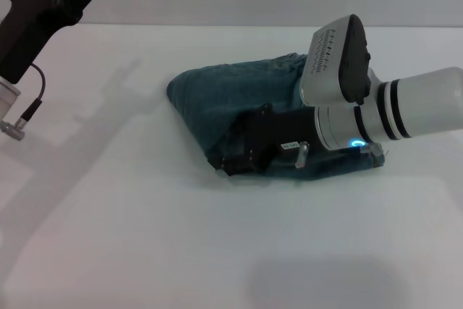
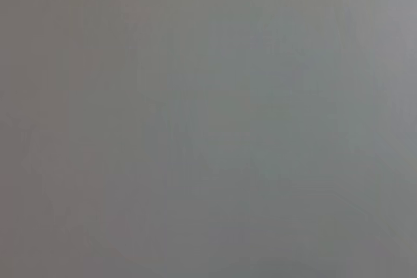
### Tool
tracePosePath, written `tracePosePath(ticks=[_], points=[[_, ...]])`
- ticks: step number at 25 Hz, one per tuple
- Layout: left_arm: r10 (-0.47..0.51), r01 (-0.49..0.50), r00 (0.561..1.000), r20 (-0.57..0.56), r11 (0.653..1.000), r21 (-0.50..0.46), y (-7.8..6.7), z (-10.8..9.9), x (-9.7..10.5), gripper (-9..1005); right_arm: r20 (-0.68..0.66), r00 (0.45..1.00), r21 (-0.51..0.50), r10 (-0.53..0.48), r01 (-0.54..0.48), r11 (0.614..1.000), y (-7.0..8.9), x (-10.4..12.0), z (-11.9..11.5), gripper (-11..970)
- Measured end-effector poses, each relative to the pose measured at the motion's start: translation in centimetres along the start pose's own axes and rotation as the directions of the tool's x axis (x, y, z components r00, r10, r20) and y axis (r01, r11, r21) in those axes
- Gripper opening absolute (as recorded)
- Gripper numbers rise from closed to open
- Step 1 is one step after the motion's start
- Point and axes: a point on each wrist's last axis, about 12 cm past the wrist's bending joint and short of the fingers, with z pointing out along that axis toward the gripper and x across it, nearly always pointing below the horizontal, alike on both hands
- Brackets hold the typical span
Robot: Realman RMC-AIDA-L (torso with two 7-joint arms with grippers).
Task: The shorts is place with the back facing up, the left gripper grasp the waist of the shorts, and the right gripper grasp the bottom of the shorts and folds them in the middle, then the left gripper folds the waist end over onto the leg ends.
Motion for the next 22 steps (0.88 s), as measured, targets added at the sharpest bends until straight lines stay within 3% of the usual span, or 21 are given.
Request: tracePosePath(ticks=[22], points=[[-0.013,0.013,1.000,0.008,1.000,0.011,-0.2,-0.5,0.0,859,0.052,0.999,0.107,-0.013,0.007,0.994,-1.1,-0.6,0.1,642]])
